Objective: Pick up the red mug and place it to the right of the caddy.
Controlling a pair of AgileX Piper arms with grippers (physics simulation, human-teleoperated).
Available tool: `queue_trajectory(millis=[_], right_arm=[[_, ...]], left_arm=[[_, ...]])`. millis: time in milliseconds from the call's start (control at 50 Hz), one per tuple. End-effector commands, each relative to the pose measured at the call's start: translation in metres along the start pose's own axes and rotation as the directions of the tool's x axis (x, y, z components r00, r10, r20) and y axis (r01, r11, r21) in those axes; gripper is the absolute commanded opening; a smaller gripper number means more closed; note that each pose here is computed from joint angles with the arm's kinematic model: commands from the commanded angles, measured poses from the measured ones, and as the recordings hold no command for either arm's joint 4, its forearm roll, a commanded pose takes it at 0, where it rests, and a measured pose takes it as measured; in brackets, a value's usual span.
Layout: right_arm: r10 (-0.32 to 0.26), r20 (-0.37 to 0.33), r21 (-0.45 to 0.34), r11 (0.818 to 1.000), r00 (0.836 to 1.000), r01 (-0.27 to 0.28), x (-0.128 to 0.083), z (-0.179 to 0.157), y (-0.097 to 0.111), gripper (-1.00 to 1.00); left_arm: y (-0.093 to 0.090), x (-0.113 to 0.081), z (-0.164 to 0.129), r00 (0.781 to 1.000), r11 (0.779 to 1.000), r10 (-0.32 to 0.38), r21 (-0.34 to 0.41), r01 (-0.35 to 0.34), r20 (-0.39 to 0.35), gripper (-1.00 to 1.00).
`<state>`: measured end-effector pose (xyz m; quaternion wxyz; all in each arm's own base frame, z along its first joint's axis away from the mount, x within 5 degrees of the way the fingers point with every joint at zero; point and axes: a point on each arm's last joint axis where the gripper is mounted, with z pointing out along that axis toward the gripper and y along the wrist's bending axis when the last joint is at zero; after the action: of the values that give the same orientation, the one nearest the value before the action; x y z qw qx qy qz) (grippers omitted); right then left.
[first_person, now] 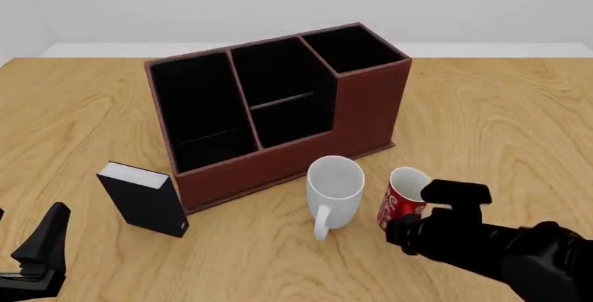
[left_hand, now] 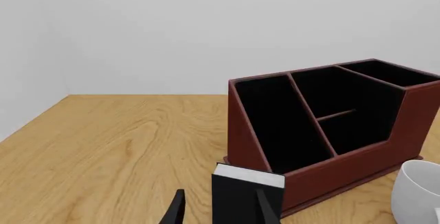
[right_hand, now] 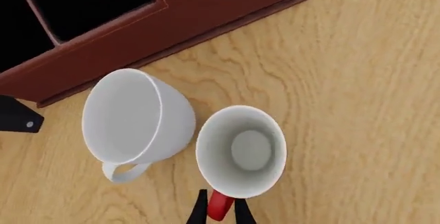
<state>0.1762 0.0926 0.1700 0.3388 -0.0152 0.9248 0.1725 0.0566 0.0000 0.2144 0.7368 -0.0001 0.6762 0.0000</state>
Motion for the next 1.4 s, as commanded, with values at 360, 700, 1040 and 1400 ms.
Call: queue_trajectory(millis=[360,700,1040,1400], right_arm=[[0.007,0.138,0.113,0.993,0.990,-0.023,-0.036,-0.047,-0.026,-1.00],[-0.095,0.247,0.203,0.978,0.964,0.045,-0.086,-0.075,-0.034,-1.00],[-0.216,0.292,0.324,0.939,0.932,0.116,-0.148,-0.063,-0.058,-1.00],[-0.281,0.276,0.364,0.916,0.919,0.171,-0.192,-0.023,-0.076,-1.00]], left_arm=[[0.000,0.000,0.000,1.000,1.000,0.000,0.000,0.000,0.000,1.00],[0.000,0.000,0.000,1.000,1.000,0.000,0.000,0.000,0.000,1.00],[0.000,0.000,0.000,1.000,1.000,0.000,0.000,0.000,0.000,1.00],[0.000,0.000,0.000,1.000,1.000,0.000,0.000,0.000,0.000,1.00]])
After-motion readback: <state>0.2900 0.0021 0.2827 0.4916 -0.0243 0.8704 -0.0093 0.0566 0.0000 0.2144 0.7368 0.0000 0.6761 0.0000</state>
